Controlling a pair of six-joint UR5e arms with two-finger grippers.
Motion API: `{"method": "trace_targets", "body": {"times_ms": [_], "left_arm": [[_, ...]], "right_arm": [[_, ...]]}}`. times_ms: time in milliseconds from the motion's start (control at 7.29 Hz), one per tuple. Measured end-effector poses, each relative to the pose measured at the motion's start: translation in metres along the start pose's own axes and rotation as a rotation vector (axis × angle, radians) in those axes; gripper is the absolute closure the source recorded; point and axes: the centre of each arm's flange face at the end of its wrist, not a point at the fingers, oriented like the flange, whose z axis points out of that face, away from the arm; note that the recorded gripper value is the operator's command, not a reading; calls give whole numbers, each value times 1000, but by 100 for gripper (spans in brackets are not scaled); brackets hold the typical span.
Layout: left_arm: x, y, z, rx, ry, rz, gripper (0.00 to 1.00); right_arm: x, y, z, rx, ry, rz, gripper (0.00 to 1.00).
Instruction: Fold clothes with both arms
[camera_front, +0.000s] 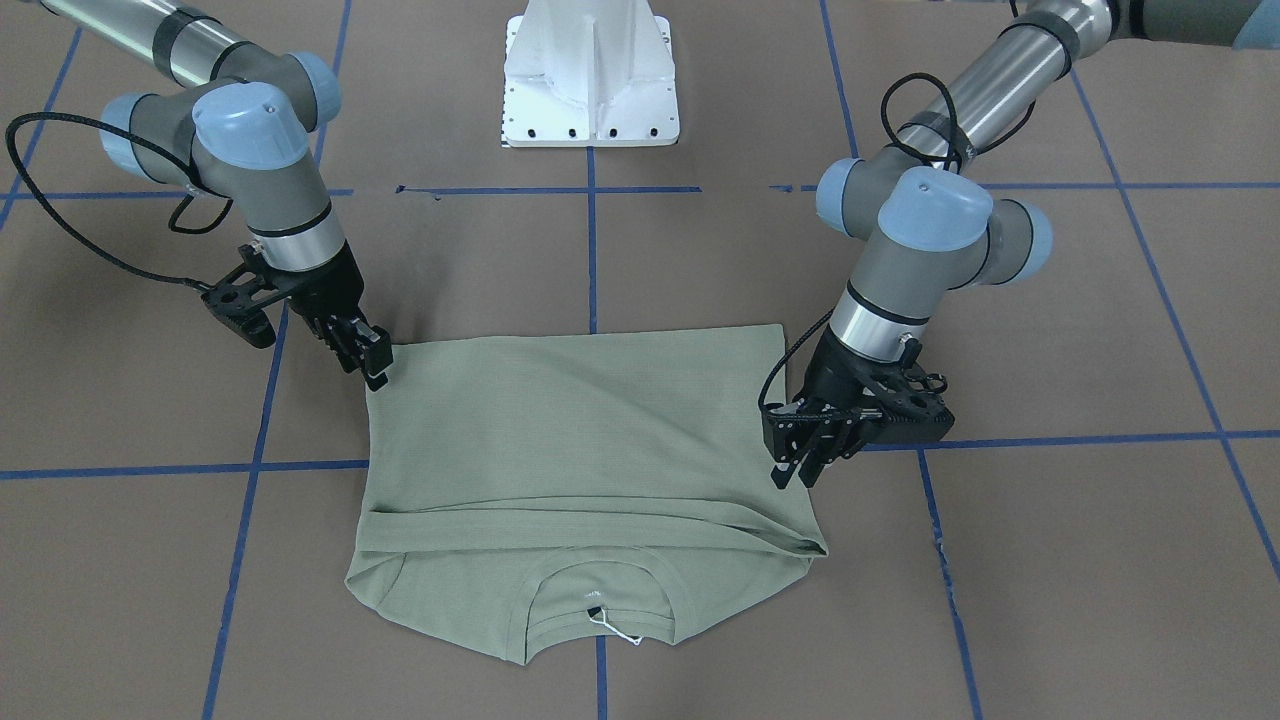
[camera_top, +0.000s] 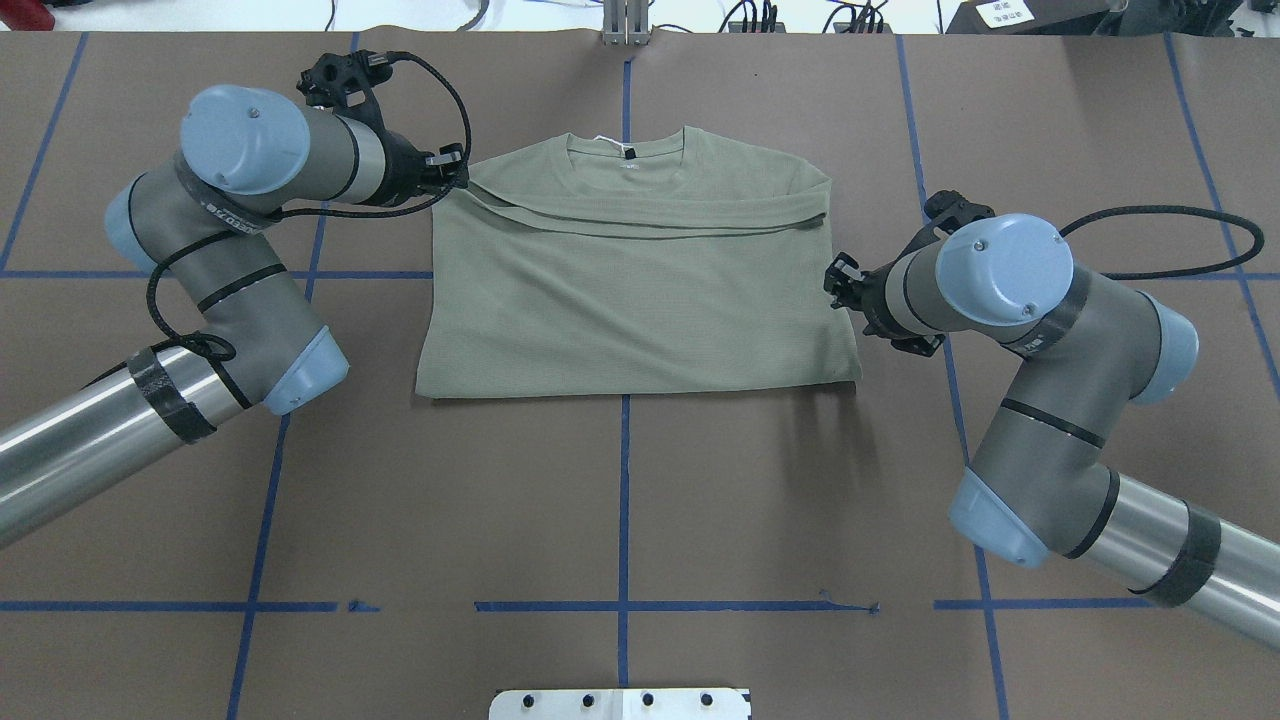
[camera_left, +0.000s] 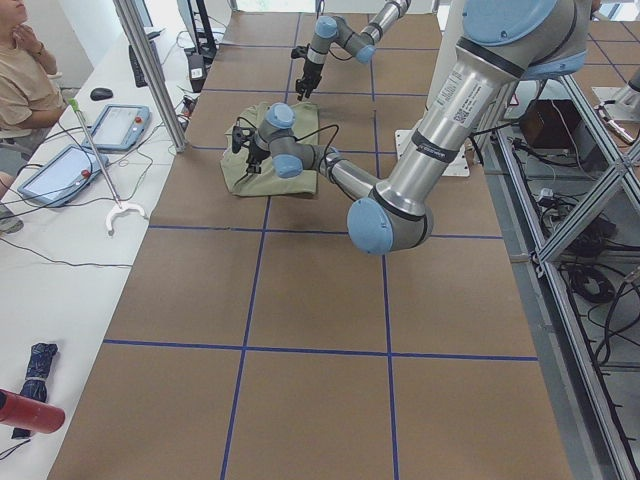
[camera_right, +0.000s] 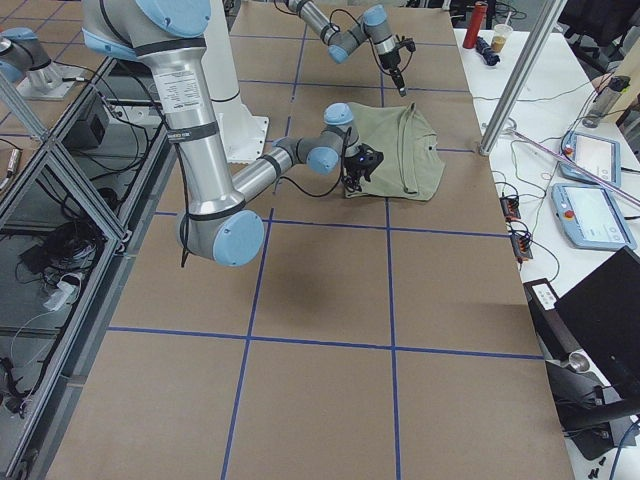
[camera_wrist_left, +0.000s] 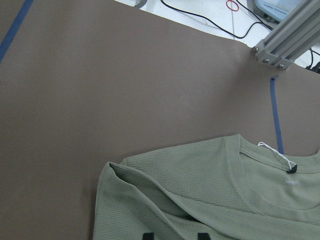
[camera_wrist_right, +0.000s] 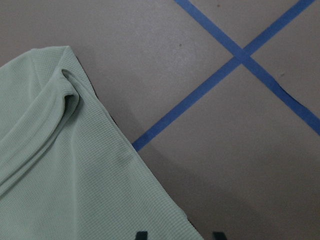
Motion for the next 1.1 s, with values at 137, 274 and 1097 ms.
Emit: {"method": "trace_targets", "body": {"times_ms": [137, 274, 1097], "left_arm": [[-1, 1, 1, -2, -3, 0, 59], [-1, 1, 2, -2, -5, -1, 59], [-3, 3, 4, -3, -12, -2, 60]], "right_arm": [[3, 3, 4, -10, -16, 25, 42], [5, 5, 6, -14, -20, 44, 42], [27, 15, 14, -21, 6, 49, 60]]}}
